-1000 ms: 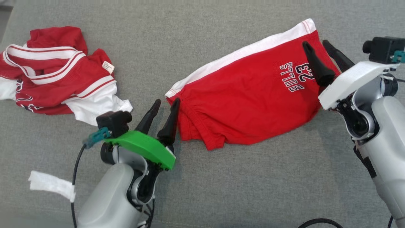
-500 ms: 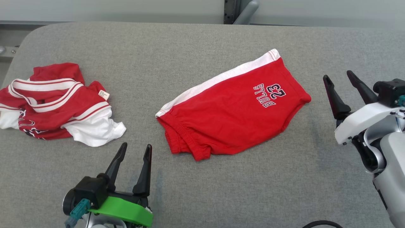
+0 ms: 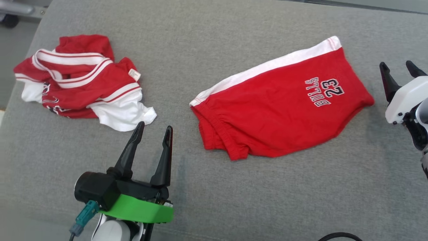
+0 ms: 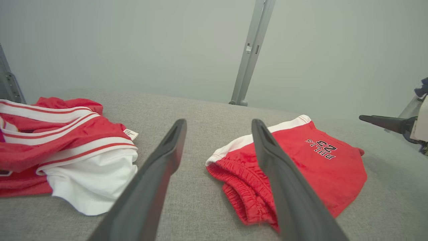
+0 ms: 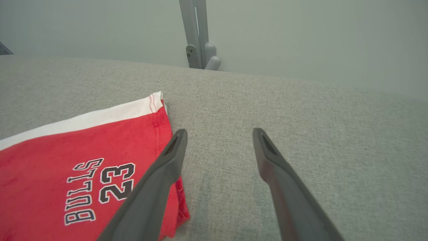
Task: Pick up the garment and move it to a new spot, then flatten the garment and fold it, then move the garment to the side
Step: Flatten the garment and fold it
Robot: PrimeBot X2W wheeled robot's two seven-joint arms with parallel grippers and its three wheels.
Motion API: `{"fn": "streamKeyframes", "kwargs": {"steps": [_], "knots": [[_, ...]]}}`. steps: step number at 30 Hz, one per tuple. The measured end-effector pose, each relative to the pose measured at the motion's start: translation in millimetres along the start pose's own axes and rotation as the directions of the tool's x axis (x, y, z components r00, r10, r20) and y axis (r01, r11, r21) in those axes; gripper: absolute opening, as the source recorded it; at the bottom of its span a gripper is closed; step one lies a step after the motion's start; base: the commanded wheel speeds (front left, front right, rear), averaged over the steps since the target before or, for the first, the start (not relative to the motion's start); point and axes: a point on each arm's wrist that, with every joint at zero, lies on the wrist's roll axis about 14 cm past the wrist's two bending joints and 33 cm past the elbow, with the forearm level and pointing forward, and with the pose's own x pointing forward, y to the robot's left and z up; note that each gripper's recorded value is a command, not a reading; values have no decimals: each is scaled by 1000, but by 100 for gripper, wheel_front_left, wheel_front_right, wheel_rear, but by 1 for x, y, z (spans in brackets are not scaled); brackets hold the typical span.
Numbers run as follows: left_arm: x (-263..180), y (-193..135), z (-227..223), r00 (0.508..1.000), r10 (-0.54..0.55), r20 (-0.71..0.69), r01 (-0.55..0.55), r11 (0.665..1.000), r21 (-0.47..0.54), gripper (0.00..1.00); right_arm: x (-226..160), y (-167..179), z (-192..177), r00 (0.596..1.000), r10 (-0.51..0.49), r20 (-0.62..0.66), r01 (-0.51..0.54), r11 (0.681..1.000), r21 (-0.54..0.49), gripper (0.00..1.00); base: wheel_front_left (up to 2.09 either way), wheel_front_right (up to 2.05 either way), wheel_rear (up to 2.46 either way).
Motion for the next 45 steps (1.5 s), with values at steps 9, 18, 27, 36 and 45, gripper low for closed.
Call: {"fn": "streamKeyframes", "kwargs": {"steps": [9,18,27,36,45], "knots": [[-27,51,-13,981,185,-53,-183,982,39,100,49,67,-76,965,158,-211,-151,987,46,100,0,0,0],[-41,67,-18,964,257,-74,-255,966,44,100,65,77,-89,942,182,-281,-179,983,39,100,0,0,0],[-39,61,-24,969,234,-84,-233,972,18,100,42,78,-87,934,215,-284,-128,946,297,0,0,0,0],[-40,36,-36,981,158,-111,-161,987,-14,100,-19,-8,-92,956,36,-293,97,899,427,0,0,0,0],[-34,-5,-48,989,4,-145,-8,1000,-30,100,-110,-147,-77,912,-329,-246,403,830,385,0,0,0,0]]}}
